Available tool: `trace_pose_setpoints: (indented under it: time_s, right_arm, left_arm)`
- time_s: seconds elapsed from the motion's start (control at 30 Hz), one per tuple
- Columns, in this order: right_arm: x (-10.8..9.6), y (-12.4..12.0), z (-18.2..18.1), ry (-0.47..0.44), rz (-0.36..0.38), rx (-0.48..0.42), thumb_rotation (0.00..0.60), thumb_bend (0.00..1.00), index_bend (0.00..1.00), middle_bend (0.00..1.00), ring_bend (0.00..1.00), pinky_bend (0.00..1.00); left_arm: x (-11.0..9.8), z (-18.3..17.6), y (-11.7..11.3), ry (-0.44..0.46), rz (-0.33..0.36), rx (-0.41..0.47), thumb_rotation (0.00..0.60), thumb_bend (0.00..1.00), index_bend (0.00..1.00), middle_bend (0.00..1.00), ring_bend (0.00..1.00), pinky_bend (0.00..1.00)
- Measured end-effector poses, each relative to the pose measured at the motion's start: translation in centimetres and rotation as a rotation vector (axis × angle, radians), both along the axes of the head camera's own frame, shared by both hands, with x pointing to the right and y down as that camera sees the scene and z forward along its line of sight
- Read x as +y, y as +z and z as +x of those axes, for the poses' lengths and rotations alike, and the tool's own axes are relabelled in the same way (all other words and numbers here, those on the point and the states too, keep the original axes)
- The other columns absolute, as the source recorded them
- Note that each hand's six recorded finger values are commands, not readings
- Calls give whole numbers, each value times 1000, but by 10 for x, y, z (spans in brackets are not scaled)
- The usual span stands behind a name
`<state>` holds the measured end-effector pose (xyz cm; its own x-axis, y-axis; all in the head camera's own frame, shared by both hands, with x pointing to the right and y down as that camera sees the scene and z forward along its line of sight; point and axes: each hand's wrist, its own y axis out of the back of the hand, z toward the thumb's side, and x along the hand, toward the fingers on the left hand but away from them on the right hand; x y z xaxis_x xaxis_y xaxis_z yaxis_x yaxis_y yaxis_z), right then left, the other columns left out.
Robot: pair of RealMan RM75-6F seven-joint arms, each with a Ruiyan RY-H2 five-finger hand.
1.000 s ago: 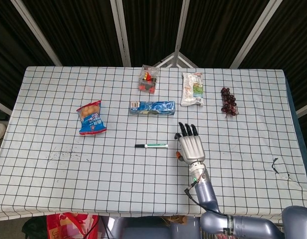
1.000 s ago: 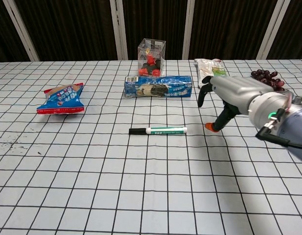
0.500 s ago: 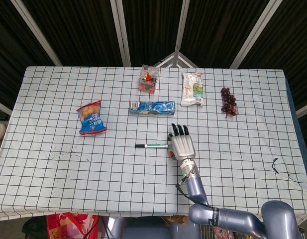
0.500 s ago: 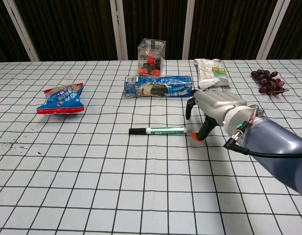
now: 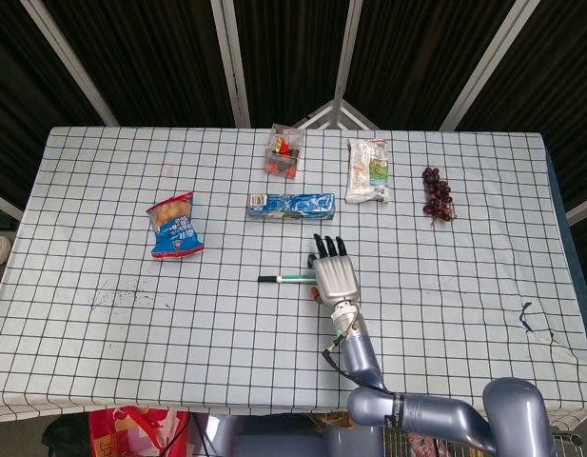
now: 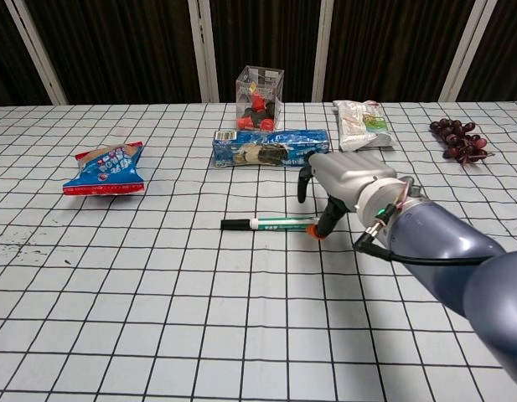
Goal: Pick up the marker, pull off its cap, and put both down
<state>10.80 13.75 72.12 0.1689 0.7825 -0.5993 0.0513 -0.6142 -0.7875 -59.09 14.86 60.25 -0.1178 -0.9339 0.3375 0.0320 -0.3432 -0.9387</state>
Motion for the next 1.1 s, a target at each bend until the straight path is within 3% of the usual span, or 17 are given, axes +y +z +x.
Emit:
trace_pose_setpoints:
  time_s: [0.53, 1.1]
  right_arm:
    - [0, 5, -15, 1, -12, -1, 600, 311, 513, 54, 5, 0]
    - [-2, 13, -22, -1, -23, 1, 600, 347, 514, 54, 4, 0]
  left_arm:
    - [-3, 0, -4, -7, 32, 5, 600, 507, 48, 0, 0, 14]
    - [-2, -5, 0, -17, 21, -10, 600, 507, 48, 0, 0, 14]
